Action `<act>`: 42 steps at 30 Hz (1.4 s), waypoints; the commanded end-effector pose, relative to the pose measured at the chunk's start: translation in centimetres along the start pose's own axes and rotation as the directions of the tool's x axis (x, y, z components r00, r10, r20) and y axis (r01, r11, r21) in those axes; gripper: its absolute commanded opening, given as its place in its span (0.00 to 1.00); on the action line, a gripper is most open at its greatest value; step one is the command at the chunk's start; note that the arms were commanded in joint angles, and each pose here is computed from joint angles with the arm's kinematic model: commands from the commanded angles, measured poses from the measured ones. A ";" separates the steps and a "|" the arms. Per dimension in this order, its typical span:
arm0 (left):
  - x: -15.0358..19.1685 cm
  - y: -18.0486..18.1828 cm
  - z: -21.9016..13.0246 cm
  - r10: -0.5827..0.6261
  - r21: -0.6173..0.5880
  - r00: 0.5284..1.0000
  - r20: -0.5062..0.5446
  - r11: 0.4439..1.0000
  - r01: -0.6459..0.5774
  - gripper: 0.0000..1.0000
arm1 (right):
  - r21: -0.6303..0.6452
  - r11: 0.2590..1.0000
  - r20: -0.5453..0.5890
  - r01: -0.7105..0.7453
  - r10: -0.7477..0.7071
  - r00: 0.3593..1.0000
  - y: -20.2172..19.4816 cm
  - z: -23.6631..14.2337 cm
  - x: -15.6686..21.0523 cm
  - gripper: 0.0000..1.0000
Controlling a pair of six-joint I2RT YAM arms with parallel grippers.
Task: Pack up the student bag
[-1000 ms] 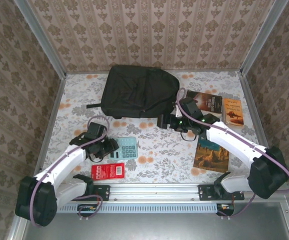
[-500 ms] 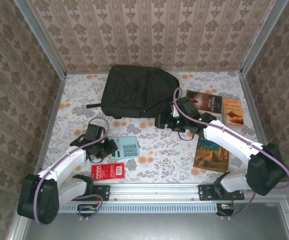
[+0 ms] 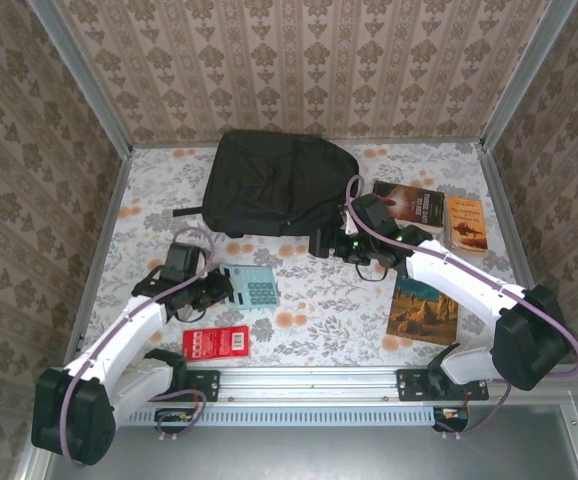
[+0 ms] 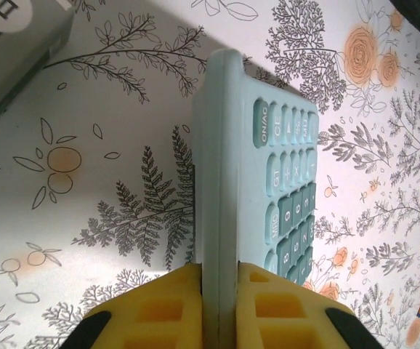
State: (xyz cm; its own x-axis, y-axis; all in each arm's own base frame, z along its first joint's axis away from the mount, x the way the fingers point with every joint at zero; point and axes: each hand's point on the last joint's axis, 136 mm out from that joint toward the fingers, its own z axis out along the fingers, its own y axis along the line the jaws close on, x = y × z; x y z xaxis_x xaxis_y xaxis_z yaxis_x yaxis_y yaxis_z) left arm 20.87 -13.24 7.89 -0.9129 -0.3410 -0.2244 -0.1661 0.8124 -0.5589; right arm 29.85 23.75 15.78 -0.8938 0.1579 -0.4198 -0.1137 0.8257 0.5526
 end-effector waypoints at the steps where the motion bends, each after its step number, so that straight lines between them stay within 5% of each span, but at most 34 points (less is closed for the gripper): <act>1: -0.6 -1.4 -1.7 0.017 0.018 1.000 0.023 1.000 -0.018 0.08 | -0.020 1.000 0.016 -0.003 0.004 1.000 1.0 -0.3 -0.7 0.88; 10: -2.7 -6.2 -5.1 0.067 0.175 0.991 0.112 0.981 -0.086 0.00 | -0.136 0.991 -0.036 -0.013 0.008 0.999 3.0 -1.0 -0.8 0.94; 13: -2.7 -8.9 -5.3 0.084 0.314 0.991 0.101 0.943 -0.112 0.00 | -0.325 0.945 -0.054 -0.033 0.017 0.998 5.2 -2.1 -0.9 0.96; 19: -3.0 -13.2 -7.1 0.094 0.534 0.986 0.139 0.831 -0.154 0.00 | -0.428 0.900 -0.124 -0.083 0.033 0.992 6.5 -3.2 -0.3 1.00; 25: -2.3 -15.6 -8.5 0.133 0.620 0.979 0.154 0.759 -0.200 0.00 | -0.490 0.849 -0.170 -0.199 0.131 0.977 6.6 -2.6 -0.3 1.00; 31: -1.2 -16.4 -8.4 0.174 0.624 0.974 0.144 0.748 -0.226 0.00 | -0.638 0.748 -0.170 -0.183 0.095 0.981 9.7 -3.9 -0.6 1.00; 36: -0.5 -16.9 -7.8 0.201 0.620 0.972 0.119 0.750 -0.231 0.00 | -0.692 0.710 -0.149 -0.129 0.035 0.988 12.0 -5.0 -0.1 0.93; 42: -0.3 -17.5 -7.1 0.225 0.614 0.969 0.103 0.752 -0.240 0.00 | -0.702 0.700 -0.139 -0.134 0.050 0.989 12.6 -5.2 -0.2 0.72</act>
State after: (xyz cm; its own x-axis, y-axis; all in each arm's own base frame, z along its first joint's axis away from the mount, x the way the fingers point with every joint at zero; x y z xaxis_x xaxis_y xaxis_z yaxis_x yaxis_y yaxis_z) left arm 21.06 -23.38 21.55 -0.9032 -0.2047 -0.3772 0.2641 0.4277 -0.8645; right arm 26.64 30.98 24.46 -0.9610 0.1236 -0.2474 -0.2135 0.2373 0.9477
